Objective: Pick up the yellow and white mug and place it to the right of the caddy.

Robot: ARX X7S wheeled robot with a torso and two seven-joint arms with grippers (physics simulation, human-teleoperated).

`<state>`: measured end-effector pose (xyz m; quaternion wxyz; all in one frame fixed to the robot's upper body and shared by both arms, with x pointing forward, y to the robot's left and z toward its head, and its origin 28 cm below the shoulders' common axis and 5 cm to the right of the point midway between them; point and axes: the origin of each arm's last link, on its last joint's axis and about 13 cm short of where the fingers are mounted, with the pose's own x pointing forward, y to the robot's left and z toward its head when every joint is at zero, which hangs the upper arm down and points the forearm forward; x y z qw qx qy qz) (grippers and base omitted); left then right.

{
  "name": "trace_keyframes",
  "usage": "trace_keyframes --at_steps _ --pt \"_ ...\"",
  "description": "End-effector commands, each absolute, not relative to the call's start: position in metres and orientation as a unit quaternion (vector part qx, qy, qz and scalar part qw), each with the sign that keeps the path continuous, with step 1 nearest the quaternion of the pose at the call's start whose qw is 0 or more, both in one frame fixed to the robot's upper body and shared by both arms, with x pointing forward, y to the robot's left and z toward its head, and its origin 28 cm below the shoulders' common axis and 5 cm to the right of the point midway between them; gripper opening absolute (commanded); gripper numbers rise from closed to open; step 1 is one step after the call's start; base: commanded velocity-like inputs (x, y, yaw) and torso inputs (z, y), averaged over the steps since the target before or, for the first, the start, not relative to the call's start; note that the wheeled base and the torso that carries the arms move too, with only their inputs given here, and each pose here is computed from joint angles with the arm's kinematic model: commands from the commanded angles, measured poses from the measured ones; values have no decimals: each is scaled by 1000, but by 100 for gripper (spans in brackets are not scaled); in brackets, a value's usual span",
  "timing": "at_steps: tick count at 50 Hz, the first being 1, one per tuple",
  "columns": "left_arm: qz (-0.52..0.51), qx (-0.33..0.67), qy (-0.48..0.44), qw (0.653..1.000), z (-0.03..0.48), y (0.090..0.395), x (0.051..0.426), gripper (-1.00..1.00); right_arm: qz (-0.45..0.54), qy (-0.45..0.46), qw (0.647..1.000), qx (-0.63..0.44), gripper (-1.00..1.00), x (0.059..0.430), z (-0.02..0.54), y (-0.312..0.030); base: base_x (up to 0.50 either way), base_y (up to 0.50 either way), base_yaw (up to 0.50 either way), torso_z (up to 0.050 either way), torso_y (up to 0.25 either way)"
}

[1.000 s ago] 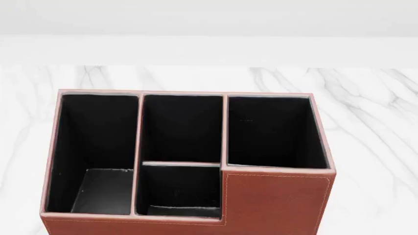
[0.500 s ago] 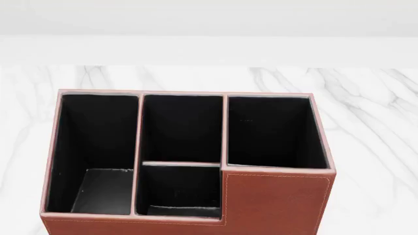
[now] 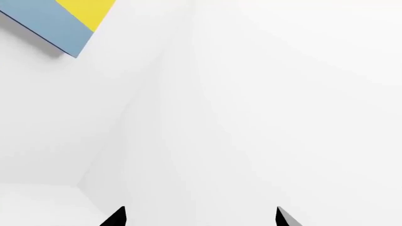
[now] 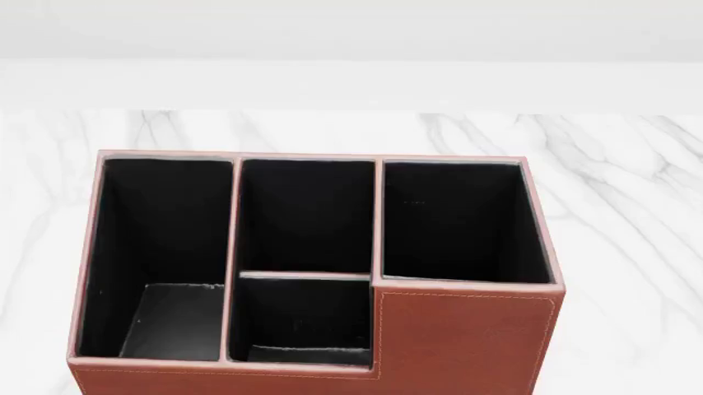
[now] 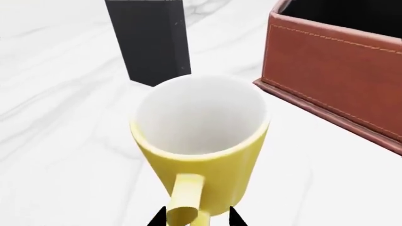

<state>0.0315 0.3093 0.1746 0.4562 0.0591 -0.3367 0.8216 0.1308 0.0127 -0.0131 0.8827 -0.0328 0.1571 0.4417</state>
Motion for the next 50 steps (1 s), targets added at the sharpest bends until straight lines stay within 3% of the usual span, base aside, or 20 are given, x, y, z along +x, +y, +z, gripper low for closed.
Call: trace_keyframes --at_steps 1,23,50 --pt "822 58 -338 456 175 309 30 100 445 170 879 -26 -100 131 -19 15 0 0 0 0 0" --pt "820 59 -337 458 174 309 33 100 442 132 886 -39 -100 130 -3 15 0 0 0 0 0" --pt "819 60 -334 463 174 310 36 100 410 -74 907 -68 -100 111 88 10 0 0 0 0 0"
